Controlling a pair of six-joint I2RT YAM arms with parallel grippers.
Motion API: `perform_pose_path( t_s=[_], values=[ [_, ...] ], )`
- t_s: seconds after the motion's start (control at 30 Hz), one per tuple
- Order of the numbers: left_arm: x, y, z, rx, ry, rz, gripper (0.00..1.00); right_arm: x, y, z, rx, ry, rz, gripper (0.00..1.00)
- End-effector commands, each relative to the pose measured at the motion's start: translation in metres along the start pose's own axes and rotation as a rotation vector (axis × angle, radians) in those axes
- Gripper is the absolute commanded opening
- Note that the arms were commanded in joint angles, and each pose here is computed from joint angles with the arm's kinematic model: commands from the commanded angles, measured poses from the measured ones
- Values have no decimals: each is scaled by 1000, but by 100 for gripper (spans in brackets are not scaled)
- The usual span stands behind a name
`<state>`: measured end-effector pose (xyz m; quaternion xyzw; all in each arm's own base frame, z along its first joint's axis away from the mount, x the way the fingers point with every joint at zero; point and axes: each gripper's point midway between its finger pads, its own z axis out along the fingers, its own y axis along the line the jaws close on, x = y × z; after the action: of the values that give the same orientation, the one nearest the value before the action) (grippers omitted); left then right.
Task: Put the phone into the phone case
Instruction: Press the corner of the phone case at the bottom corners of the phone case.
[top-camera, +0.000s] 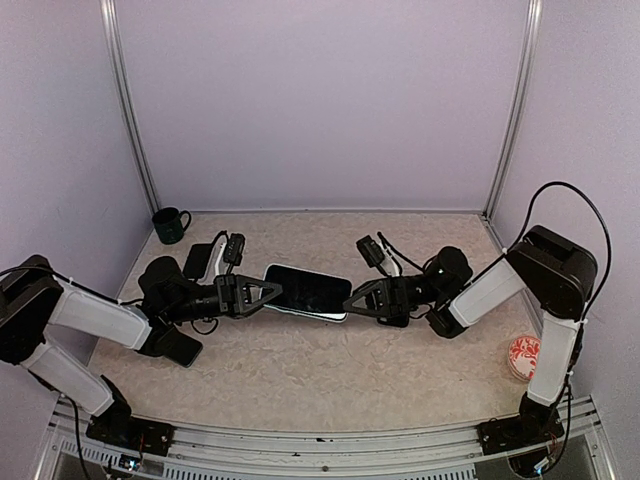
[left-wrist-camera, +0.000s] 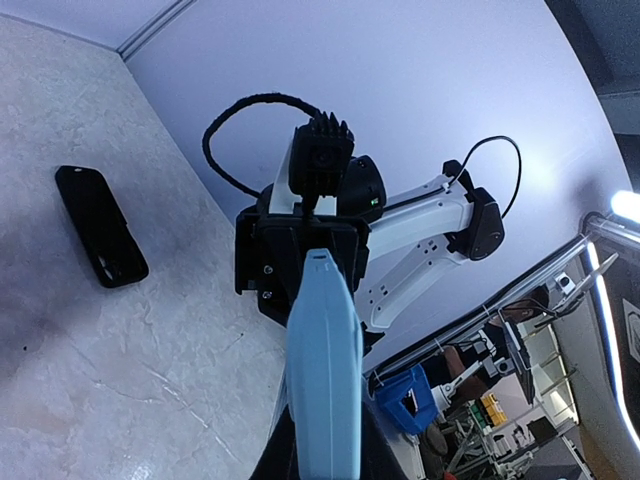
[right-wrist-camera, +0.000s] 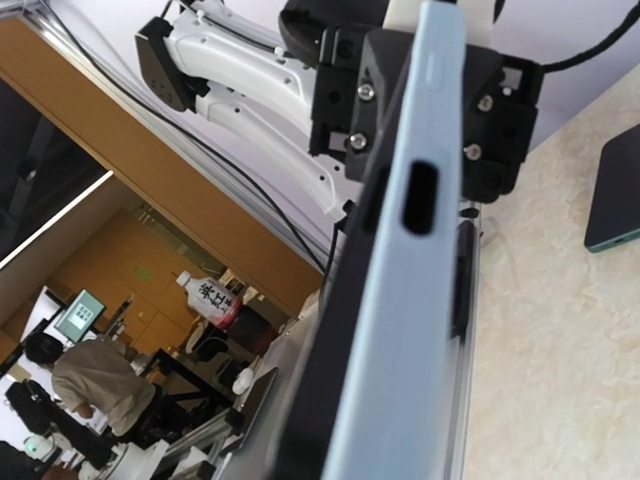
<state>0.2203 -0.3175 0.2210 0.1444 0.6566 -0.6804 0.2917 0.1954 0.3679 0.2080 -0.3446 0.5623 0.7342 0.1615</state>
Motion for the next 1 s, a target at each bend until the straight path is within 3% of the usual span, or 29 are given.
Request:
perform_pose_path(
  t_s=[0.0,0.1,0.27,0.53,0.63,0.73,0.97],
  values=[
    [-6,-8,4,30,-14,40,0,-15,10,4,-30,-19,-76,18],
    [-6,-5,4,19,-13,37,0,-16,9,4,-25,-19,-71,12],
    [-5,-2,5,7,-8,36,12,-17,1,5,4,-14,-58,0],
    [-4,1,5,-9,-2,42,35,-17,-19,5,105,-7,-21,0],
    [-4,4,5,-20,-2,42,36,-20,-19,4,137,-13,-29,0],
    [-3,7,5,-34,-2,38,33,-24,-21,4,172,-20,-33,0],
    [-1,20,5,-90,7,41,3,-22,-23,4,232,12,-40,0]
  ],
)
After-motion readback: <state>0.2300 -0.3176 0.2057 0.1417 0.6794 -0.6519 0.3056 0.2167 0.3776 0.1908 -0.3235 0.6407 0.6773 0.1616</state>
